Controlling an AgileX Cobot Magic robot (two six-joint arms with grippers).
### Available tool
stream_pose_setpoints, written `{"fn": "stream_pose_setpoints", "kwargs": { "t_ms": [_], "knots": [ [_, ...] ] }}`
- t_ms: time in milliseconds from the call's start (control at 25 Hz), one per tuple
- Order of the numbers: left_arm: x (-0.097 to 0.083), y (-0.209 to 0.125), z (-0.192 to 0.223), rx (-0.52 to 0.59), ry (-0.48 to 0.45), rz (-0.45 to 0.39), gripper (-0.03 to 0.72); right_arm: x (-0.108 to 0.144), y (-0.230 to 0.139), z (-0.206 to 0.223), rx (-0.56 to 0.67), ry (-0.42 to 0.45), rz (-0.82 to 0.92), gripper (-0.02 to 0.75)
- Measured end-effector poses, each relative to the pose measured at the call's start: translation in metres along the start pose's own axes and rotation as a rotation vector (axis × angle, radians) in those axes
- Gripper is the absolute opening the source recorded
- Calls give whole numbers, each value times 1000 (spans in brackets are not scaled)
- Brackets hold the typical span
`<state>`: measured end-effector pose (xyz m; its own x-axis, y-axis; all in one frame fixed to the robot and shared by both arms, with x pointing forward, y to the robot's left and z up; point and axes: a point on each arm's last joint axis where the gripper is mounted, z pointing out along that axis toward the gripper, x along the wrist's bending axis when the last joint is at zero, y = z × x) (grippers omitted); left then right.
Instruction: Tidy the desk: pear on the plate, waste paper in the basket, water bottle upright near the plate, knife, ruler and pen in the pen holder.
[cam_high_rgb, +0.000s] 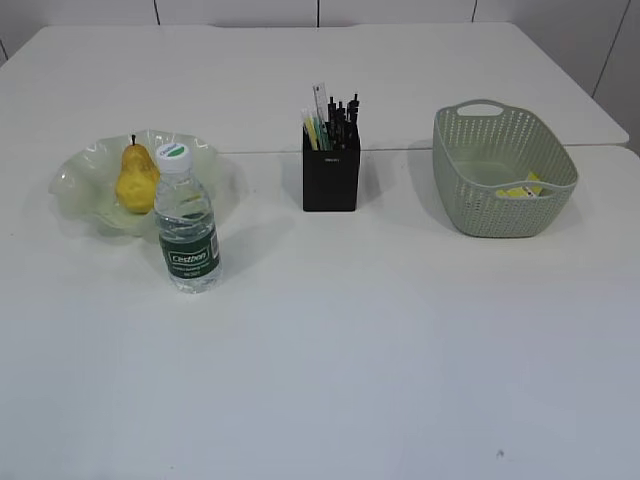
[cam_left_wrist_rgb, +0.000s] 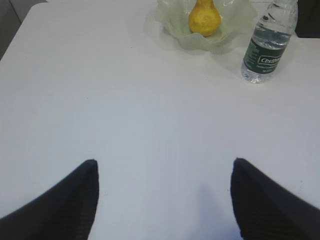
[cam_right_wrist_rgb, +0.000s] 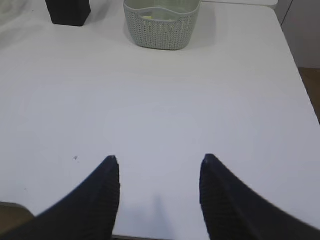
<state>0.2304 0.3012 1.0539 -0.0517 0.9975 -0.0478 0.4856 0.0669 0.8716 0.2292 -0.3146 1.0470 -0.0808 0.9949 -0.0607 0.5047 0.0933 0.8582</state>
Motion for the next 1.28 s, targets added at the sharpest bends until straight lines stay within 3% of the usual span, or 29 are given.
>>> {"fn": "stream_pose_setpoints", "kwargs": {
  "t_ms": [520, 840, 1080, 1280],
  "knots": [
    [0, 0, 0, 0, 0, 0, 541, 0, -1, -2, 9, -147, 72, 389],
    [0, 0, 0, 0, 0, 2, 539, 2, -1, -2, 10, -134, 70, 389],
    [0, 0, 0, 0, 0, 2, 530, 11, -1, -1, 13, -29, -21, 389],
    [0, 0, 0, 0, 0, 2, 529, 13, -1, -1, 12, -10, -33, 389]
  ]
}}
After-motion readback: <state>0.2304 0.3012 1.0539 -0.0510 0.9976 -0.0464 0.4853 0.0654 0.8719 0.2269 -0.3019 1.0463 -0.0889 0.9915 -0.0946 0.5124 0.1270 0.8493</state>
